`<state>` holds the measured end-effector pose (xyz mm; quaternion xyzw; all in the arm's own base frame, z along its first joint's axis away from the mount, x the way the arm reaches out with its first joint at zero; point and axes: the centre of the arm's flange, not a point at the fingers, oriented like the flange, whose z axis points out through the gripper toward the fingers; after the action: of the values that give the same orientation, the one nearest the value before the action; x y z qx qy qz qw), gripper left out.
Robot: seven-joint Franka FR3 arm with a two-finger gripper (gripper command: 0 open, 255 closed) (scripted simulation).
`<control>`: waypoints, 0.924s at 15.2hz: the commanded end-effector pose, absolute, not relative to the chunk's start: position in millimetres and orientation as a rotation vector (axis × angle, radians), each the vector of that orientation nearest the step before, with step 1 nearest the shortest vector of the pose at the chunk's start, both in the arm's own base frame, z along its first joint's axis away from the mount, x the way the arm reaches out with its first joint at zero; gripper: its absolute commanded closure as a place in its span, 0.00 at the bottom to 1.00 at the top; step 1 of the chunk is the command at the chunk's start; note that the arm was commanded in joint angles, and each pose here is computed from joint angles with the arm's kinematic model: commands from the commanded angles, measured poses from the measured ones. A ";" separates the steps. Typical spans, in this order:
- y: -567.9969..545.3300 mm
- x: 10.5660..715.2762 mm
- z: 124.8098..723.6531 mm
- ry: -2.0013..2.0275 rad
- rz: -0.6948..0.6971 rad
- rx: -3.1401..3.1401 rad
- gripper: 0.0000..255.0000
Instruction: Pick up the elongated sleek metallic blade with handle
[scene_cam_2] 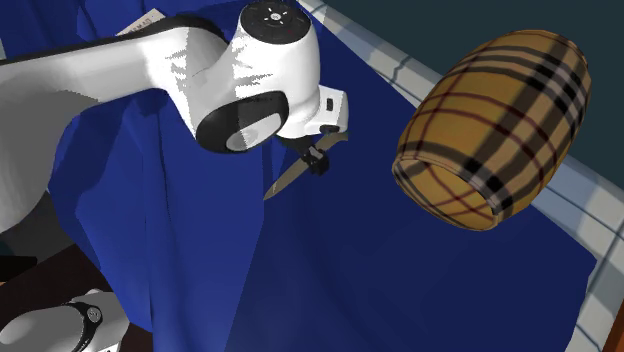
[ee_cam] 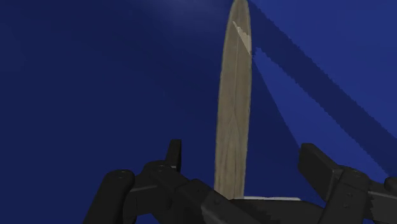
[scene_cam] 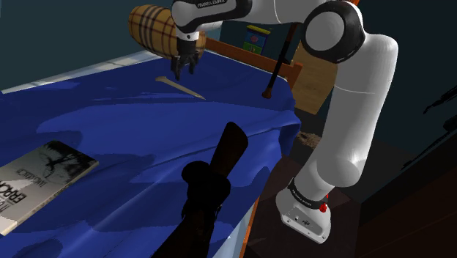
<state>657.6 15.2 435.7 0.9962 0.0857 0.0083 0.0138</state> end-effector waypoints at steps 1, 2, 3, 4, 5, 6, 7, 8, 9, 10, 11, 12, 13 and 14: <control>22.9 676.6 418.9 0.297 0.010 3.090 0.00; 22.9 676.6 413.6 0.297 0.010 3.090 0.00; 22.9 676.6 408.3 0.297 0.010 3.090 0.00; 22.9 676.6 403.0 0.297 0.010 3.090 0.00; 22.9 676.6 397.8 0.297 0.010 3.090 0.00; 22.9 676.6 392.5 0.297 0.010 3.090 0.00; 22.9 676.6 387.2 0.297 0.010 3.090 0.00; 22.9 676.6 381.9 0.297 0.010 3.090 0.00; 22.9 676.5 378.9 0.297 0.010 3.090 0.00; 22.9 676.6 378.9 0.297 0.010 3.090 0.00; 23.4 676.8 379.0 0.297 0.010 3.090 1.00; 23.3 677.1 379.2 0.297 0.010 3.090 1.00; 23.2 677.1 379.2 0.297 0.010 3.090 1.00; 23.4 676.7 379.8 0.297 0.010 3.090 1.00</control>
<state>677.1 29.4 384.1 0.9950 0.0984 0.0068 0.0163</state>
